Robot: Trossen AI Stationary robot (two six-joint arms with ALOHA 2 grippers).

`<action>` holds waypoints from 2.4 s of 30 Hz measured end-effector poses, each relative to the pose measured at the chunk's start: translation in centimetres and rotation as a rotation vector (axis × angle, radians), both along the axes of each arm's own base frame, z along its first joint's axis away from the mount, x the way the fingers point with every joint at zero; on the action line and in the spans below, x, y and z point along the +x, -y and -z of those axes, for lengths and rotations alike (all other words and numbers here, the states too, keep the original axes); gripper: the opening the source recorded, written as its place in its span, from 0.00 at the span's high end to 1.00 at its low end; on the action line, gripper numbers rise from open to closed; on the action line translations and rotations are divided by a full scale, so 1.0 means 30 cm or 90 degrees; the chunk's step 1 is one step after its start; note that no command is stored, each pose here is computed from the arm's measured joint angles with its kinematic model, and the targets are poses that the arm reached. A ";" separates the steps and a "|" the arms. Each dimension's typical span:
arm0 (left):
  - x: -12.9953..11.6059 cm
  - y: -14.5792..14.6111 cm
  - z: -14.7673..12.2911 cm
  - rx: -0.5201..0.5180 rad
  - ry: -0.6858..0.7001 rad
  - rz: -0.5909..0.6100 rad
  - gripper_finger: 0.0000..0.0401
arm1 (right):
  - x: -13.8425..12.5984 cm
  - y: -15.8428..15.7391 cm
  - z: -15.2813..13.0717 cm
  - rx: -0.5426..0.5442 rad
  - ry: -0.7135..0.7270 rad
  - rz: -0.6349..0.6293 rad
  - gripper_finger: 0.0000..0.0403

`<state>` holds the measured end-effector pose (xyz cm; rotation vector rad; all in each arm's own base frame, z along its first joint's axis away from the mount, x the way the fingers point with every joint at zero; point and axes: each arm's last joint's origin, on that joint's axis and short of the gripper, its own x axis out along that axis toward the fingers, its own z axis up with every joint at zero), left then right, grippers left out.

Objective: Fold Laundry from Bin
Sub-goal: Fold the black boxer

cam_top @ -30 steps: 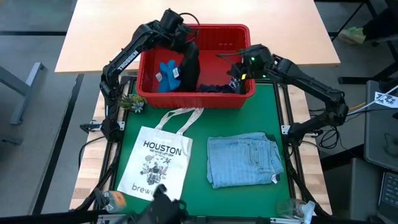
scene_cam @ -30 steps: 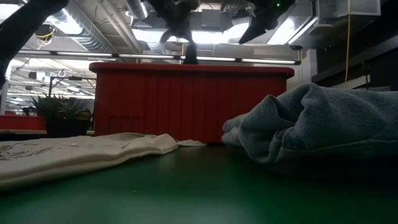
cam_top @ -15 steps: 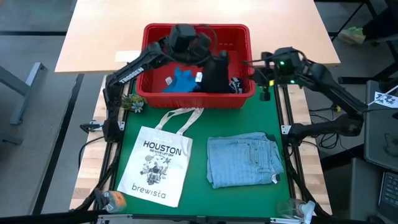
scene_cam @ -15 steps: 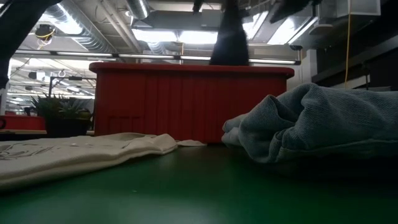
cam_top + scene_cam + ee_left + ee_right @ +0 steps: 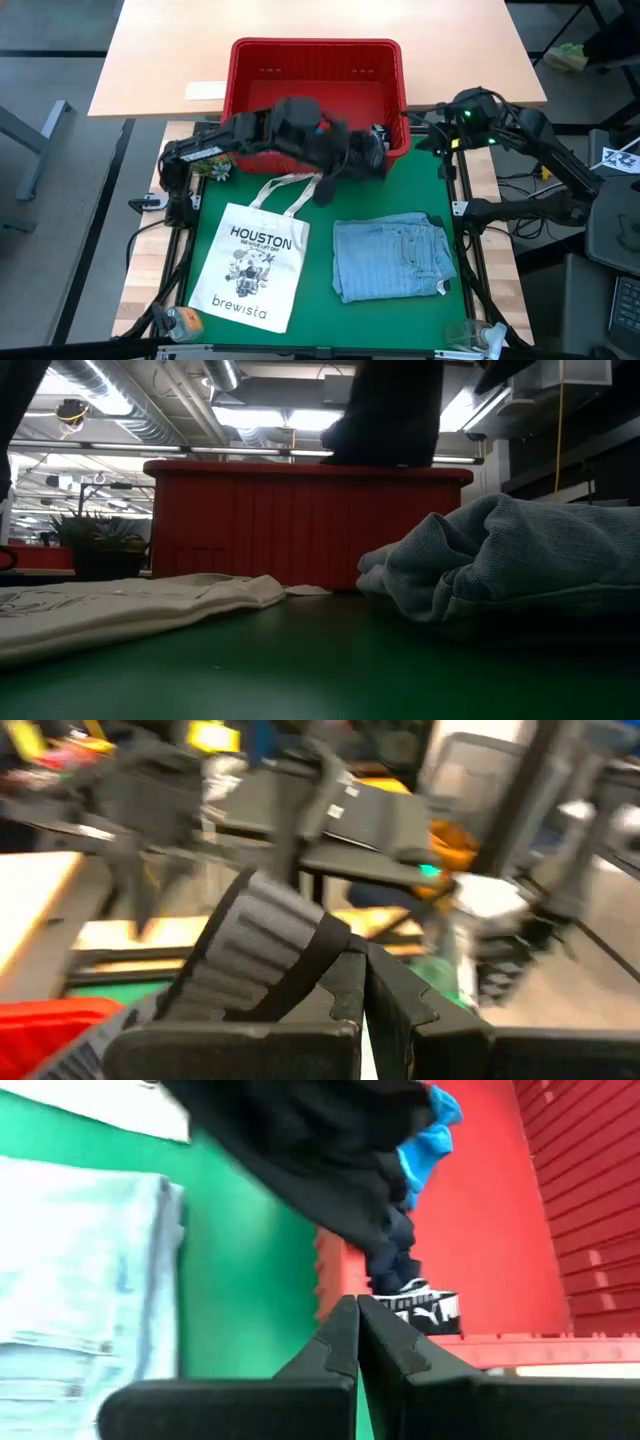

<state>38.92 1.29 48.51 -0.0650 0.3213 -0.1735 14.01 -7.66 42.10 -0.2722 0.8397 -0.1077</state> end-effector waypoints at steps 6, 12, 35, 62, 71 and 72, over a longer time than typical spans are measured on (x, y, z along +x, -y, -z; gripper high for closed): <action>-0.022 0.203 0.027 0.015 -0.059 0.075 1.00 | -0.049 -0.031 -0.024 0.043 0.050 0.041 0.99; -0.068 0.340 0.068 0.086 -0.144 0.026 1.00 | -0.091 -0.058 -0.040 0.052 0.085 0.060 0.99; -0.124 0.432 0.342 0.160 -0.423 -0.265 1.00 | 0.252 -0.289 0.375 0.064 0.199 -0.293 0.99; -0.113 0.434 0.353 0.089 -0.407 -0.316 1.00 | 0.416 -0.544 0.629 0.255 -0.023 -0.401 0.44; -0.112 0.434 0.352 0.088 -0.406 -0.316 1.00 | 0.452 -0.548 0.707 0.268 -0.080 -0.327 0.44; -0.112 0.434 0.352 0.088 -0.406 -0.316 1.00 | 0.454 -0.549 0.712 0.268 -0.084 -0.326 0.44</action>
